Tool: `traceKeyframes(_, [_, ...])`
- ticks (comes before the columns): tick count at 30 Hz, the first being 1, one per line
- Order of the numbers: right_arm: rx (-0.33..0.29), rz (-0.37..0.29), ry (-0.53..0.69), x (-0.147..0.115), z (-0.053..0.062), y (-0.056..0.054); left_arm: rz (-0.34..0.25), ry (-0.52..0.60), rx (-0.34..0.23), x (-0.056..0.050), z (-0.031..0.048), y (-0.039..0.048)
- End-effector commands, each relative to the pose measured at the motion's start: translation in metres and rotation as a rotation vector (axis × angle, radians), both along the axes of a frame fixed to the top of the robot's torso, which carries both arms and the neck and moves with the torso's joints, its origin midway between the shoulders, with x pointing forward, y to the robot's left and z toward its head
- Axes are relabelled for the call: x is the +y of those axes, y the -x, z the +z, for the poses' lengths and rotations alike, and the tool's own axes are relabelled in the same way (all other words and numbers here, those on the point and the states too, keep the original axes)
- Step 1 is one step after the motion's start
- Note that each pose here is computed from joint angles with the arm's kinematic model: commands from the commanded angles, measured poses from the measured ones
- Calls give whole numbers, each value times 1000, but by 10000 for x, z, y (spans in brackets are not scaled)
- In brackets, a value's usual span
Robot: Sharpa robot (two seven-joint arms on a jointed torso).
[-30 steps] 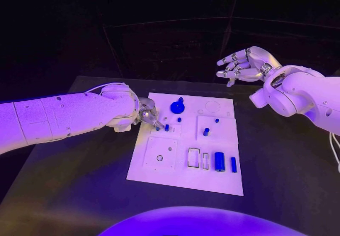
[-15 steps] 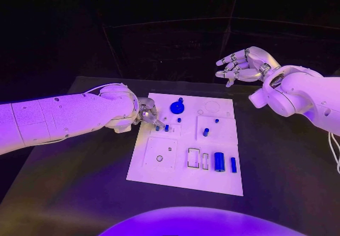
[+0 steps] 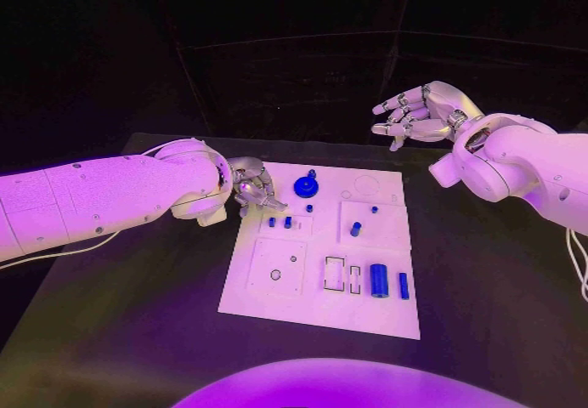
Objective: Assemble the parts on the task board
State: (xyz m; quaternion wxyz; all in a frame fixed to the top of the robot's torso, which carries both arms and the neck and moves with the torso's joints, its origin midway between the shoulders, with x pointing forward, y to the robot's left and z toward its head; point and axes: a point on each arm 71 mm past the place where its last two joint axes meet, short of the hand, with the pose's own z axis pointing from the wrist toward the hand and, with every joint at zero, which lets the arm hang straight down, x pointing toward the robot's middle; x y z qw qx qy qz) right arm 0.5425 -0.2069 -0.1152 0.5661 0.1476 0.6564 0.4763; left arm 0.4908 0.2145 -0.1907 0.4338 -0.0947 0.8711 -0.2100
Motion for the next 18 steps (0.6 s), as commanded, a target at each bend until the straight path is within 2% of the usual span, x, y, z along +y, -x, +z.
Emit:
traceKeyframes(1, [-7, 11, -3, 16, 18, 0, -76, 185, -105, -145, 116, -50])
traceKeyframes(5, [-9, 10, -4, 23, 19, -2, -149, 243, -204, -252, 172, -111])
traceKeyframes(9, [-10, 8, -4, 22, 19, -5, -232, 235, -313, -349, 197, -157])
traceKeyframes(13, [-11, 9, -4, 29, 19, -7, -350, 167, -407, -490, 183, -178])
traceKeyframes(17, [-10, 12, -4, 45, 19, -7, -441, 83, -460, -620, 128, -193])
traceKeyframes(18, [-10, 13, -4, 47, 19, -7, -449, 74, -463, -630, 120, -195])
